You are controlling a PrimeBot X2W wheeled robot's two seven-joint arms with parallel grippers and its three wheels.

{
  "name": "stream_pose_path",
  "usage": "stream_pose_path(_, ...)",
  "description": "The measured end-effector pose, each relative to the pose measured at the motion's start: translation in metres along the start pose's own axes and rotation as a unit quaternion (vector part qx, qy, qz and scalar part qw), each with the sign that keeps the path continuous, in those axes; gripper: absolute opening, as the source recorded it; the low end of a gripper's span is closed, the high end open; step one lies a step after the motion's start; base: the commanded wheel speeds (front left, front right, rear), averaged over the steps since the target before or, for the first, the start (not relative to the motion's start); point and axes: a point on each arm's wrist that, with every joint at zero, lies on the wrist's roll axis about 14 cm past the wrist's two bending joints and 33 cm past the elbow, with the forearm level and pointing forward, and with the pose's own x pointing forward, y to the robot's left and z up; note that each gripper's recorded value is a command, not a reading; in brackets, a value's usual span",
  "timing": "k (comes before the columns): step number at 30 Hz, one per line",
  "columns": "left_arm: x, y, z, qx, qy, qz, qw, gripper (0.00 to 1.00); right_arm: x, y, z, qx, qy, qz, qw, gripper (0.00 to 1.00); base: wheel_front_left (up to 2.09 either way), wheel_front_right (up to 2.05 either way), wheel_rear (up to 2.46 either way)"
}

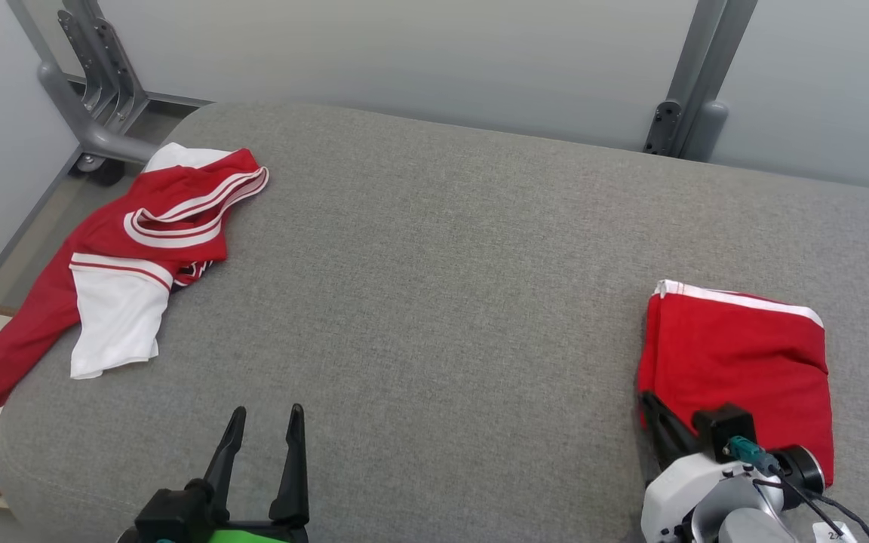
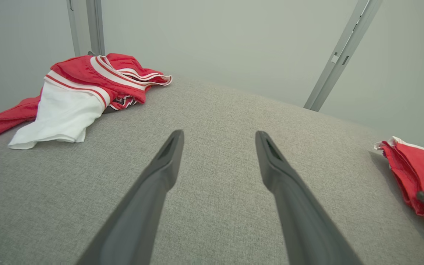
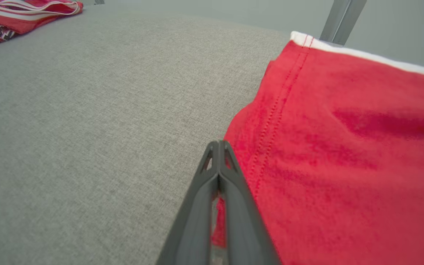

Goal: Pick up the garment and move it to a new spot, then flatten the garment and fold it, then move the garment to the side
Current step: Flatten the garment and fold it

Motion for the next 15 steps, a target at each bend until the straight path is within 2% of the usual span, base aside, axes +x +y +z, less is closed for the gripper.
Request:
stream_pose_path(5,-0.001,0.003,0.001,0.0,-0.003,0.004,1.0,1.0,-0.001,-0.024,0.042,0.006,-0.069,-0.031,0.997,0.0,0.0,0.0,0.0)
stream_pose_path(10,0.001,0.007,0.005,0.002,-0.008,0.01,1.0,1.0,-0.022,-0.054,0.069,0.003,-0.119,-0.076,0.99,0.0,0.0,0.0,0.0)
stream_pose_path(11,0.002,0.007,0.005,0.002,-0.008,0.011,1.0,1.0,-0.028,-0.061,0.072,0.002,-0.126,-0.086,0.988,0.04,0.0,0.0,0.0)
stream_pose_path(13,0.002,0.006,0.004,0.003,-0.006,0.009,1.0,1.0,-0.04,-0.074,0.077,-0.001,-0.136,-0.106,0.985,0.21,0.0,0.0,0.0)
stream_pose_path(14,0.003,0.005,0.004,0.005,-0.006,0.006,1.0,1.0,-0.047,-0.081,0.079,-0.001,-0.142,-0.116,0.983,0.47,0.0,0.0,0.0)
stream_pose_path(15,0.004,0.004,0.003,0.006,-0.006,0.003,1.0,1.0,-0.053,-0.086,0.082,0.002,-0.148,-0.123,0.981,0.86,0.0,0.0,0.0)
